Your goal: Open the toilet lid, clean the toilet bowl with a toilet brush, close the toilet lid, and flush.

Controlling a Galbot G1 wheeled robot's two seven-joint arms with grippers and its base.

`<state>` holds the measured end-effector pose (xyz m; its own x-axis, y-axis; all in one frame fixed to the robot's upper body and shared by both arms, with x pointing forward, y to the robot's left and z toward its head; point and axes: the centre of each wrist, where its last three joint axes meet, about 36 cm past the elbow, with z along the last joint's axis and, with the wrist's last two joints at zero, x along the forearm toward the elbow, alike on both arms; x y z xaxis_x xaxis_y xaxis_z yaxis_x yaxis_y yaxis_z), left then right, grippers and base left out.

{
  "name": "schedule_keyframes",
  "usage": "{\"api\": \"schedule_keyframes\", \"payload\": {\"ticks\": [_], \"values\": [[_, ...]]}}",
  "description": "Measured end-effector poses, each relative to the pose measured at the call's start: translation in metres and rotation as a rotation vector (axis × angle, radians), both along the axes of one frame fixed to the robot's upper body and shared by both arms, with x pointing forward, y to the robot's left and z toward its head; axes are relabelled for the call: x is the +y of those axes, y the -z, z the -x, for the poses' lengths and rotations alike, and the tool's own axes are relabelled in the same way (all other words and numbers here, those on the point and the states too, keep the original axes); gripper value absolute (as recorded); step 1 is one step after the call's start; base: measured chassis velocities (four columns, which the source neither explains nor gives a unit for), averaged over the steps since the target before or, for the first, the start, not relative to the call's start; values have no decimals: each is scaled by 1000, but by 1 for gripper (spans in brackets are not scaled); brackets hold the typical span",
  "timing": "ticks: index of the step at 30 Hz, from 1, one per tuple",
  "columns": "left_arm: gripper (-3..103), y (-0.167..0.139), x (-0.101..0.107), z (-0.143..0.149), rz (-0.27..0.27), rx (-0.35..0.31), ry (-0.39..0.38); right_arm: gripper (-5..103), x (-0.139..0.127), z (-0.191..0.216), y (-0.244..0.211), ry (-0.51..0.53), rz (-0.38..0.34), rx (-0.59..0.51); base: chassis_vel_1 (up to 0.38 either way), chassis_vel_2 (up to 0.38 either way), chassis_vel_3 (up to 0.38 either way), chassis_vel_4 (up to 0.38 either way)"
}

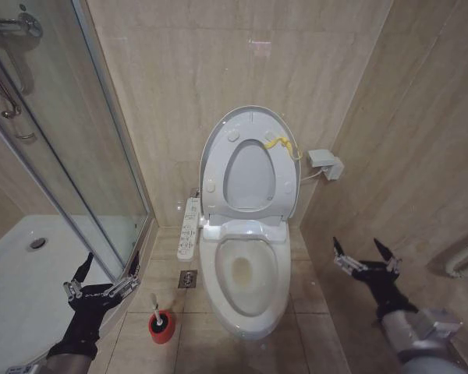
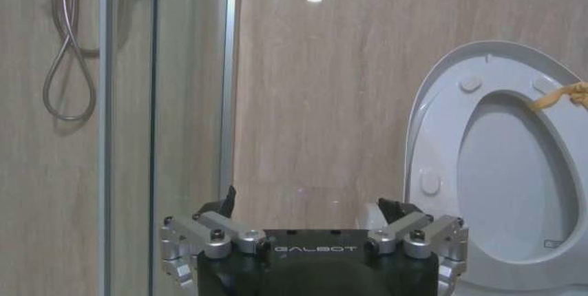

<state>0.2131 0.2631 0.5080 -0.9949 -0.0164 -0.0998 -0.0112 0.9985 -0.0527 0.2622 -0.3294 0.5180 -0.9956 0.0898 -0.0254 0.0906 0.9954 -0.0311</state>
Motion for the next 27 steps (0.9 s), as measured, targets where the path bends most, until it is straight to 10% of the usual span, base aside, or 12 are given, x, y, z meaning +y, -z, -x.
{"api": "schedule_keyframes", "payload": {"ticks": [13, 21, 27], "values": [[100, 0, 0, 0, 0, 0, 0, 100, -36, -20, -37, -65, 1, 7, 0, 0, 0, 0], [100, 0, 0, 0, 0, 0, 0, 100, -21, -61, -64, -22, -212, -143, 0, 0, 0, 0], [100, 0, 0, 0, 0, 0, 0, 100, -18, -67, -68, -17, -245, -155, 0, 0, 0, 0]]}}
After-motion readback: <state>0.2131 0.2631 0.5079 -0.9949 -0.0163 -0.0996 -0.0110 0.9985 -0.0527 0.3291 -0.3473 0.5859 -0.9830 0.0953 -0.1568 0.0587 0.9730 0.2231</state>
